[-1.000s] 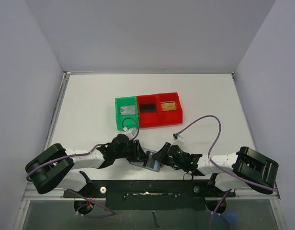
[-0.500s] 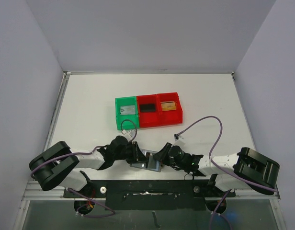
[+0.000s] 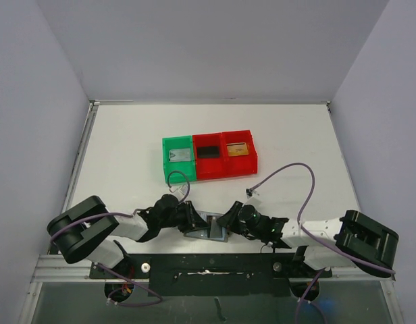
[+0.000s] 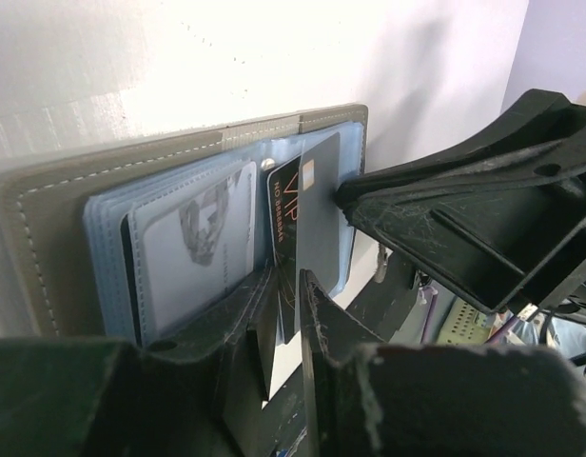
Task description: Take the credit cards out of the card holder
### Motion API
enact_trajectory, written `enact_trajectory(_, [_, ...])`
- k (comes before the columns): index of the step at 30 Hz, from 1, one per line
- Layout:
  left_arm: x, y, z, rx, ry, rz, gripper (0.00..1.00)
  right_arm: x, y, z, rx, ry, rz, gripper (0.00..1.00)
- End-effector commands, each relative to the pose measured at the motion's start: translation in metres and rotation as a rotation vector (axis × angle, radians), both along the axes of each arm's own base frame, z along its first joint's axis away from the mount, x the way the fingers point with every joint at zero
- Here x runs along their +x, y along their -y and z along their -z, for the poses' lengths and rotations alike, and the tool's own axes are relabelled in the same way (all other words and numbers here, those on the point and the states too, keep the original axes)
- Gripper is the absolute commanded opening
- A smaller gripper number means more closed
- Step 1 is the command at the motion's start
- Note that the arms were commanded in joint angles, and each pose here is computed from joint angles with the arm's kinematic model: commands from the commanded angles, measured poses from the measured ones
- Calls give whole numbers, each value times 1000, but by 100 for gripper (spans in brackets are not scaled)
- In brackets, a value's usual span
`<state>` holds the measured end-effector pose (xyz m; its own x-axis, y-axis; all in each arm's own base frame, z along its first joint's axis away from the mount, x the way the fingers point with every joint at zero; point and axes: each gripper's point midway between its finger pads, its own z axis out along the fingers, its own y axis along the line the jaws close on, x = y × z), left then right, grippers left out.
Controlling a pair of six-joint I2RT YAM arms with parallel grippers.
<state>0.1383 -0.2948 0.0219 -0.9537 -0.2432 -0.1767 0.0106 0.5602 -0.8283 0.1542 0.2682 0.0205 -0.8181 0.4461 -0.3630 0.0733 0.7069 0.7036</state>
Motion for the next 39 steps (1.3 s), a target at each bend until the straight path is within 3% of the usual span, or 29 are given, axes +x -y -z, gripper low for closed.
enact_trajectory(1, [6,-1,-4,37,40,-6,16,-20,37,25,-241,-47,-74,25])
enact_trajectory(7, [8,-7,-5,97,73,-2,21,-7,23,-23,-159,68,-91,27])
enact_trajectory(12, [7,-8,-4,106,76,2,29,-9,8,-39,-70,116,-146,27])
enact_trajectory(21, [5,-8,0,115,72,7,33,-3,-19,-61,-35,163,-215,24])
enact_trajectory(24, [4,-9,2,123,69,8,34,-7,-20,-44,-77,104,-229,24])
enact_trajectory(28, [4,-10,2,133,73,9,37,-21,14,11,-240,-68,-133,20])
enact_trajectory(39, [0,-18,11,169,63,2,40,-40,37,44,-231,-128,-107,21])
